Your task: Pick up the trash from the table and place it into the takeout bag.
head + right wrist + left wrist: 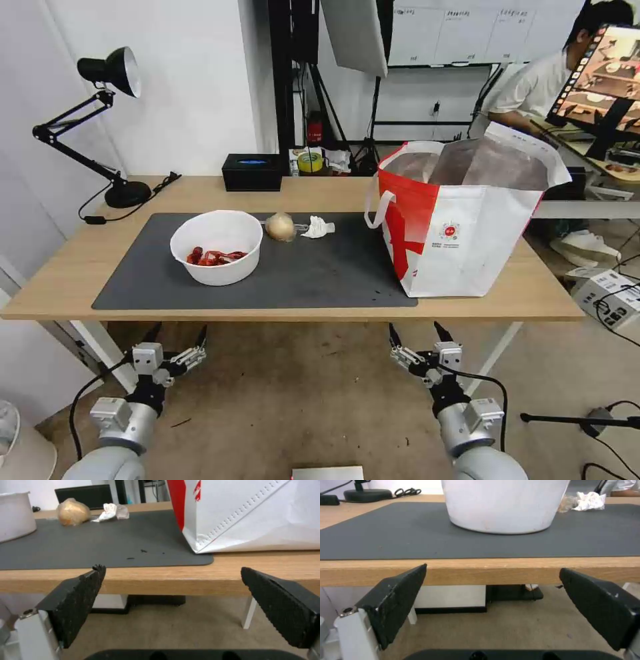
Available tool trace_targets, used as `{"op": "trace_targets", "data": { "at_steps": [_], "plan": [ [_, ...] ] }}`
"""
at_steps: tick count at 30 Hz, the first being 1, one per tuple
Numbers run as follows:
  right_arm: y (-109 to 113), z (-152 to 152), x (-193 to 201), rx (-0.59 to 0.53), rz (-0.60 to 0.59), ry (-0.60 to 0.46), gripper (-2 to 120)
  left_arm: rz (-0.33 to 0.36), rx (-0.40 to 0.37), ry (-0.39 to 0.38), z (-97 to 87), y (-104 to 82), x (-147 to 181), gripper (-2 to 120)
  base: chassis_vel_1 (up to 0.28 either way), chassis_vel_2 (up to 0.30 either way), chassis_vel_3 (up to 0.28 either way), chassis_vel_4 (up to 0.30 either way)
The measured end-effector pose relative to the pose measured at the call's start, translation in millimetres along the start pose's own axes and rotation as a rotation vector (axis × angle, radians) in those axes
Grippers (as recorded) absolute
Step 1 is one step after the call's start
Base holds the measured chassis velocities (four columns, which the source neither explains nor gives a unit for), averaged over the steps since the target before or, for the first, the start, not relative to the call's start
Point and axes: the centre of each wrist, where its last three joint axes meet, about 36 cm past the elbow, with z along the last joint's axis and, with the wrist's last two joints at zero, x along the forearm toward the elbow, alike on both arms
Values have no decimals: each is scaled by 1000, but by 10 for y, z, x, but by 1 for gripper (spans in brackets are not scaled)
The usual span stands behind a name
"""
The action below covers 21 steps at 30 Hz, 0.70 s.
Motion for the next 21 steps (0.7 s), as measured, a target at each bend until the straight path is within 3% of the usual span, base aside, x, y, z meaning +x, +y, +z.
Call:
{"op": "trace_targets", "data": {
  "at_steps": [6, 21],
  "plan": [
    [43, -45, -80, 8, -39, -14, 100, 0, -1, -2, 0, -9, 14, 100, 0, 0, 0, 0],
    [213, -476, -723, 82, -324, -53, 100, 5, -5, -29, -59, -72, -5, 100, 0, 0, 0, 0]
  ]
}}
